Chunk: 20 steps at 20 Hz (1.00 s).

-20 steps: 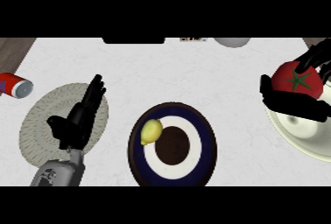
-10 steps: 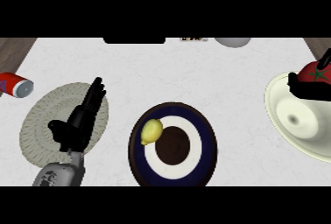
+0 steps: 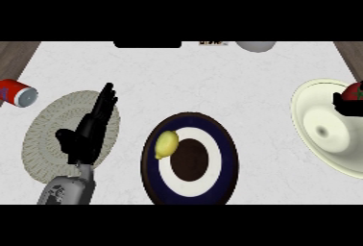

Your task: Pick the tomato from the plate and place it in the bowl

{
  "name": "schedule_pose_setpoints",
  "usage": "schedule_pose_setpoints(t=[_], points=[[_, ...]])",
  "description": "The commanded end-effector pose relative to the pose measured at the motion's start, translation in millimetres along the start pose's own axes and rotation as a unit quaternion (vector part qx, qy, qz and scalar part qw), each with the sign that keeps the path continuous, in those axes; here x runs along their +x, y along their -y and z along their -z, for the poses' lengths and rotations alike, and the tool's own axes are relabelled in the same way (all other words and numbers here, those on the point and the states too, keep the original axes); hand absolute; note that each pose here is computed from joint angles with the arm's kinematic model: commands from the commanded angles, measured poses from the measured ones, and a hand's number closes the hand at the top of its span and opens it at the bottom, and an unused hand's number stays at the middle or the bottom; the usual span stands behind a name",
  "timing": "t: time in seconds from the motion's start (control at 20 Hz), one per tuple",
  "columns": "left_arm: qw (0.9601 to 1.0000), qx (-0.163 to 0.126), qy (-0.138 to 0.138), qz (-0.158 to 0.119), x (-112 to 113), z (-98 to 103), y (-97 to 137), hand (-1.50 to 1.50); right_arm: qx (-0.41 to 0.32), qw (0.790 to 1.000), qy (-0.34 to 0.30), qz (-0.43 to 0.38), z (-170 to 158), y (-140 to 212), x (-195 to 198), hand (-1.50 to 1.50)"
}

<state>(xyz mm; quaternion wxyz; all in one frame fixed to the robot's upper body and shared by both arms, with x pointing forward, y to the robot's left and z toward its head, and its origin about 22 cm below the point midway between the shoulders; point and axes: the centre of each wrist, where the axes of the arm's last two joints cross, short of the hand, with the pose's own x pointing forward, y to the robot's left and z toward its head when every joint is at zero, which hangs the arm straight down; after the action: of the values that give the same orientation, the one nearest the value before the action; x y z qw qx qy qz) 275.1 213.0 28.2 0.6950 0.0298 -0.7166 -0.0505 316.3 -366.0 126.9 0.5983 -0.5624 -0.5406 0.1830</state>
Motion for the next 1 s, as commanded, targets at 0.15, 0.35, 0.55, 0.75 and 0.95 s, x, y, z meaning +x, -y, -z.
schedule_pose_setpoints(t=[0.15,0.35,0.55,0.75,0.95], points=[[1.0,-0.006,0.001,-0.005,-0.6,-13.4,-1.7,0.0,0.101,0.99,-0.053,0.081,-1.3,-32.8,-49.7,-1.5],[1.0,-0.003,0.007,0.002,-10.1,-11.7,-17.9,0.0,0.123,0.984,0.005,0.13,8.1,-25.9,-56.9,-1.5],[1.0,0.005,-0.003,0.0,8.6,0.5,-0.6,0.0,0.057,0.977,0.043,0.203,1.6,-30.6,-55.8,-1.5],[0.9999,0.011,0.0,-0.001,9.7,-9.7,-7.7,0.0,-0.008,0.968,0.048,0.248,19.3,9.6,-67.8,-1.5],[1.0,0.008,0.0,0.005,2.2,12.0,-19.8,0.0,-0.027,0.955,0.028,0.293,18.7,13.0,-69.2,-1.5]])
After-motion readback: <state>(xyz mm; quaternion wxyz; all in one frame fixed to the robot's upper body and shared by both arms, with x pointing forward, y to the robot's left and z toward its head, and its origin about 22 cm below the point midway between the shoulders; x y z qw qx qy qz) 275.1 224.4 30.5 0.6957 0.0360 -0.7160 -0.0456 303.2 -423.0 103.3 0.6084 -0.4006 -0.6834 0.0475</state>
